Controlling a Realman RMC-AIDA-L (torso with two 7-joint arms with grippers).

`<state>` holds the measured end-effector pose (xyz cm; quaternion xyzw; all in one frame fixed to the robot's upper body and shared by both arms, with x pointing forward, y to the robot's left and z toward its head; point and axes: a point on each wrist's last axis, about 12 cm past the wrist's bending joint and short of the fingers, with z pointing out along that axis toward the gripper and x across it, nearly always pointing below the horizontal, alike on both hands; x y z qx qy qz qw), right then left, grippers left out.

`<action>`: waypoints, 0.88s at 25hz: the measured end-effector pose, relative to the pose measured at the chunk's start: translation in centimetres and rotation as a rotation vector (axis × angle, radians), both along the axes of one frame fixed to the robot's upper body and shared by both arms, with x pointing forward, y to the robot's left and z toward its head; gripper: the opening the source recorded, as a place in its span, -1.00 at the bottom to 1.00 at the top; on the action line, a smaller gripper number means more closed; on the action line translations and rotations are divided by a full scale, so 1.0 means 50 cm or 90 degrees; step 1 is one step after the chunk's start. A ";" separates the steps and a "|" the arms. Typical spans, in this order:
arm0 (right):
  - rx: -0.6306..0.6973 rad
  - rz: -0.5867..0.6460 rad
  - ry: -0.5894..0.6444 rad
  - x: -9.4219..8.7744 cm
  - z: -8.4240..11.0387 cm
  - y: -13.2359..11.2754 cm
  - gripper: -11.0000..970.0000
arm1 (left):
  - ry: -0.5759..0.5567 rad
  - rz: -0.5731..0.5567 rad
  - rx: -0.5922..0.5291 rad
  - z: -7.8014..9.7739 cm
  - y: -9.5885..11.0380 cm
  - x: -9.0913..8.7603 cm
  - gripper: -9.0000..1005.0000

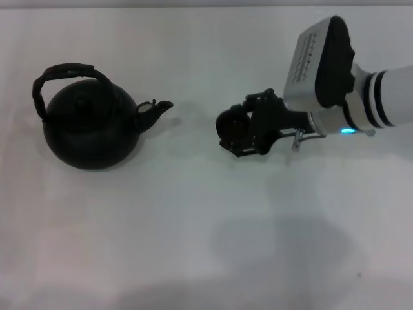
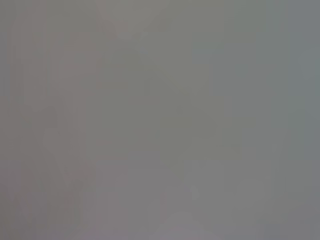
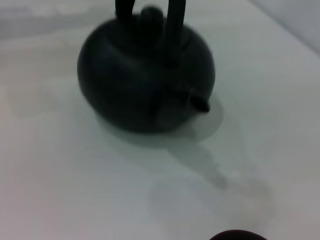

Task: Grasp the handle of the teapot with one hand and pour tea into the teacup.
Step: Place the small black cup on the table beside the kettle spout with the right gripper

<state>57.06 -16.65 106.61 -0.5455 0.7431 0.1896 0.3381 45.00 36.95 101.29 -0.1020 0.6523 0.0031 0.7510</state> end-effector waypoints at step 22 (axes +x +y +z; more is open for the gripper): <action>0.001 -0.020 0.013 -0.009 -0.029 -0.015 0.67 | -0.005 -0.014 0.004 0.003 -0.005 0.004 0.65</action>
